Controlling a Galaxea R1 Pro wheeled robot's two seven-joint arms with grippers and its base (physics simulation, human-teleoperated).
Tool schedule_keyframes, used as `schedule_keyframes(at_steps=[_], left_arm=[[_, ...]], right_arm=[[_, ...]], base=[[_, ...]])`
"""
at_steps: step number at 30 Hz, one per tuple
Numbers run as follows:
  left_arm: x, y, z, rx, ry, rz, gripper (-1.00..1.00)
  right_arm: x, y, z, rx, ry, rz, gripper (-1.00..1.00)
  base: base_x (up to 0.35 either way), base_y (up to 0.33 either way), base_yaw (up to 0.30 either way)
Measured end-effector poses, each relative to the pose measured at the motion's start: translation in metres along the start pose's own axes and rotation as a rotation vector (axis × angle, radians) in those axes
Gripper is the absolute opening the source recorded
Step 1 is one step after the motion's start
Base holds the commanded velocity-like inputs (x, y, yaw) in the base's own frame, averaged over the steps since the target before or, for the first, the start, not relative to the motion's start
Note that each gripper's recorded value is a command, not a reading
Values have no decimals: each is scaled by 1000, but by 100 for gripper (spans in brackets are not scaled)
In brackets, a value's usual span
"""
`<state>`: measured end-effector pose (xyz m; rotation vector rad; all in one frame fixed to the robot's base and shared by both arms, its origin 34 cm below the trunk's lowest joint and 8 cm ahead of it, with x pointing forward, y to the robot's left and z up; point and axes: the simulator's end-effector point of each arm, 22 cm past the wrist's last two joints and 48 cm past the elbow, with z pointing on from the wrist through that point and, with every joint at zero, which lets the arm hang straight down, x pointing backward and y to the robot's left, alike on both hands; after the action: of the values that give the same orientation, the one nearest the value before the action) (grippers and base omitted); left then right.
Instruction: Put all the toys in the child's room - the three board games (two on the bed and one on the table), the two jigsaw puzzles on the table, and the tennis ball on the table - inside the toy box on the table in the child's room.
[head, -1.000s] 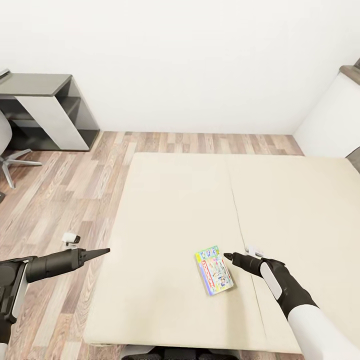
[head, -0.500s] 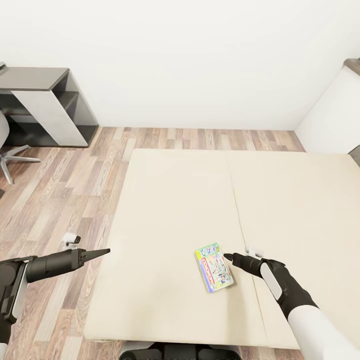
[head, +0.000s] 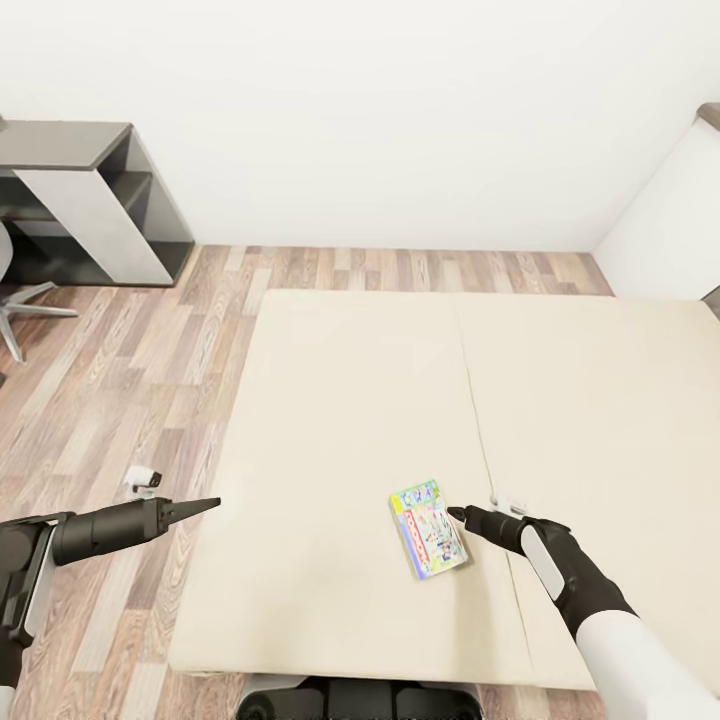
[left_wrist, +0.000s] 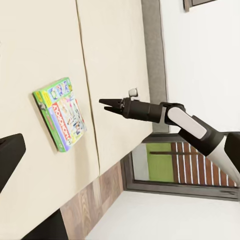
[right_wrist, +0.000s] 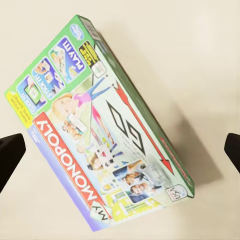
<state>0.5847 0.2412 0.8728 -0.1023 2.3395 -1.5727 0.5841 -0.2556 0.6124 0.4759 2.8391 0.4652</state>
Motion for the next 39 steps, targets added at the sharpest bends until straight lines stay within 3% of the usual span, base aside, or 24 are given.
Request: schedule_keyframes(at_steps=[11, 23, 39], left_arm=[[-1, 12, -8, -22, -9, -15, 100], [4, 21, -5, -28, 0, -33, 100], [9, 32, -5, -37, 6, -55, 100]], right_arm=[[3, 1, 8, 9, 15, 0, 100], [-68, 27, 12, -16, -16, -10, 100], [-68, 29, 24, -19, -5, -7, 100]], base=[[0, 0, 0], [0, 0, 0], [0, 0, 0]])
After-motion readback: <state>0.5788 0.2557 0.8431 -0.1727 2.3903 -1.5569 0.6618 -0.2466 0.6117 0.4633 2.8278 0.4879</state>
